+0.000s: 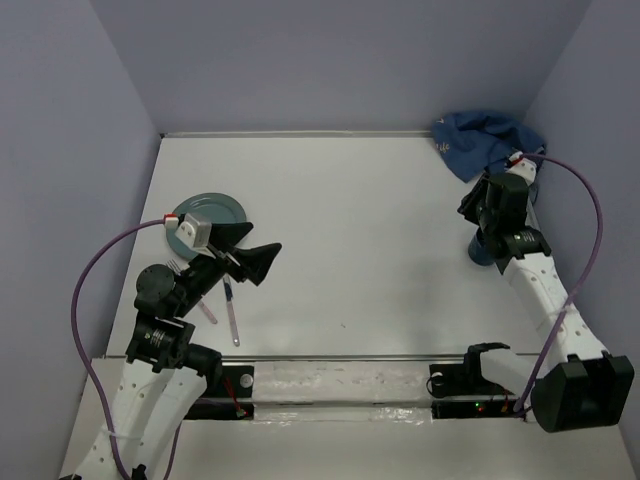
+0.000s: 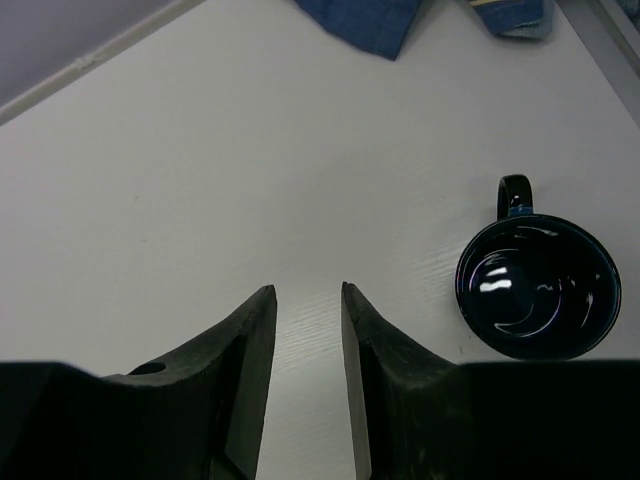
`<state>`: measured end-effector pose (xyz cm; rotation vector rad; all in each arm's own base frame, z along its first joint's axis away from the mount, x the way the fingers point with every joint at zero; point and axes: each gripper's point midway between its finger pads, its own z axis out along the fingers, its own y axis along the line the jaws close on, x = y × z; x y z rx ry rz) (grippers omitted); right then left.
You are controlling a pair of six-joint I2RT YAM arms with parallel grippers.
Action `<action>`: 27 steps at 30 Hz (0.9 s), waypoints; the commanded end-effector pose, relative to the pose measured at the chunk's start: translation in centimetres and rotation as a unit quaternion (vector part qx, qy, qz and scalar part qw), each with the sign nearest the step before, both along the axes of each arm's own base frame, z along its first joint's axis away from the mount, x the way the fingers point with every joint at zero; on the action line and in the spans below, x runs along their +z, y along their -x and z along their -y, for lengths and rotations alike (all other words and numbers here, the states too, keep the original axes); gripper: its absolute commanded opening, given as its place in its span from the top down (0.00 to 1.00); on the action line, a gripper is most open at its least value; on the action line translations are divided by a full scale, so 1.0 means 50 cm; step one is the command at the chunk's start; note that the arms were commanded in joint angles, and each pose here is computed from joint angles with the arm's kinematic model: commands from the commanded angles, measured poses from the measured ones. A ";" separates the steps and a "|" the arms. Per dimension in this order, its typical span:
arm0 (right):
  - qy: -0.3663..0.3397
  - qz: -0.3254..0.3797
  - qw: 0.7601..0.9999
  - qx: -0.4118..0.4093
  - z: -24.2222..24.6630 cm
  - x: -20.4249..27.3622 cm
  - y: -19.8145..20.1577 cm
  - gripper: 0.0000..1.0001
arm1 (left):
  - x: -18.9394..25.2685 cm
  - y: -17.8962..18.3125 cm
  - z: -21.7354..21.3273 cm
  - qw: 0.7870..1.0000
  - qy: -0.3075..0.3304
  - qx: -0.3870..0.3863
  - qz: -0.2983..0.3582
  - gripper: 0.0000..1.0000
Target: Set the dinner table for one person
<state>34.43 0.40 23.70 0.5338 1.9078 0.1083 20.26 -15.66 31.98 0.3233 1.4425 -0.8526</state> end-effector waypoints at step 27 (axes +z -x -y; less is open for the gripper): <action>-0.050 -0.063 0.984 -0.158 0.249 -0.242 -0.487 0.47 | 0.046 0.020 0.018 0.999 0.000 -0.024 0.036 0.01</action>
